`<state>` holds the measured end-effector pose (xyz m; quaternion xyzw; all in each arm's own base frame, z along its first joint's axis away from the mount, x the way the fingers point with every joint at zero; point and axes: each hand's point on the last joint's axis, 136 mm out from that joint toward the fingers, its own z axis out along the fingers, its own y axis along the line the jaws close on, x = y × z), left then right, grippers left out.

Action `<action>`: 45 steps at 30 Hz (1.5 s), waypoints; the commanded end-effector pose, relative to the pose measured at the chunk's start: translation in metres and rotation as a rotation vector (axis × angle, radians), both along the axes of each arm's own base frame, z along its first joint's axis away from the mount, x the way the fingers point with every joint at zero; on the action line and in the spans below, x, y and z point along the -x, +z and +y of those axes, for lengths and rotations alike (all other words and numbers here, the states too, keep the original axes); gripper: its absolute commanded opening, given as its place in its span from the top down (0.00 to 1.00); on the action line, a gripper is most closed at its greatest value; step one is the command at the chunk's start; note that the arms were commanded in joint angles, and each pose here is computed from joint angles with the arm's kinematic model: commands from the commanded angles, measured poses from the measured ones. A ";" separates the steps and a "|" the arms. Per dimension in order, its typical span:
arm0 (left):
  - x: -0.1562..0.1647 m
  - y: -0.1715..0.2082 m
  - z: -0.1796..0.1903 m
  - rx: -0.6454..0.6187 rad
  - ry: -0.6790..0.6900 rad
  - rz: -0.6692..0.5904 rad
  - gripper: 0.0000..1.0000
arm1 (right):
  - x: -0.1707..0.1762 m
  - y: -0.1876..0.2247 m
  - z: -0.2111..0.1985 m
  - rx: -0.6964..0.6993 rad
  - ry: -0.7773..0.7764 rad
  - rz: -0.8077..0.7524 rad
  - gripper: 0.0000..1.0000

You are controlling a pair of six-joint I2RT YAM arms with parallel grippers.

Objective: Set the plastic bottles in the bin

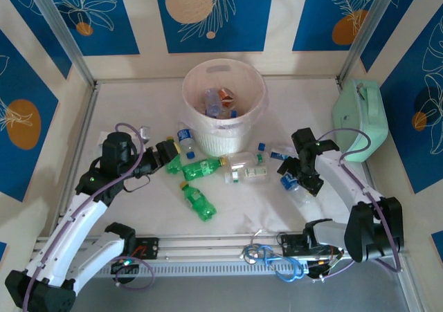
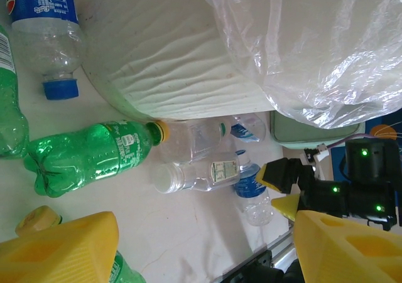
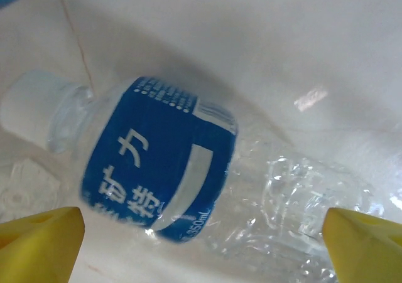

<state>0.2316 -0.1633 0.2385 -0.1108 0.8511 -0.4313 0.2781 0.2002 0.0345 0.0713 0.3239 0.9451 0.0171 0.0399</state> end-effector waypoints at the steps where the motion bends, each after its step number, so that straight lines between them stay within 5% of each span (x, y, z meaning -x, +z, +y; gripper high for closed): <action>1: 0.003 0.000 0.000 0.014 -0.009 0.002 0.27 | -0.004 -0.007 0.003 -0.038 0.019 -0.008 0.02; 10: 0.001 -0.005 -0.004 0.040 -0.009 0.016 0.27 | 0.007 -0.024 0.008 -0.040 0.031 0.066 0.03; 28: 0.005 -0.004 -0.004 0.047 -0.022 0.003 0.26 | 0.011 -0.032 0.005 -0.027 0.010 0.063 0.41; 38: 0.009 0.019 -0.022 0.067 -0.109 -0.100 0.20 | 0.004 0.065 0.039 -0.153 0.089 -0.261 0.45; 45: 0.029 0.067 -0.076 0.135 -0.321 -0.313 0.10 | 0.012 0.171 0.101 -0.411 0.245 -0.593 0.45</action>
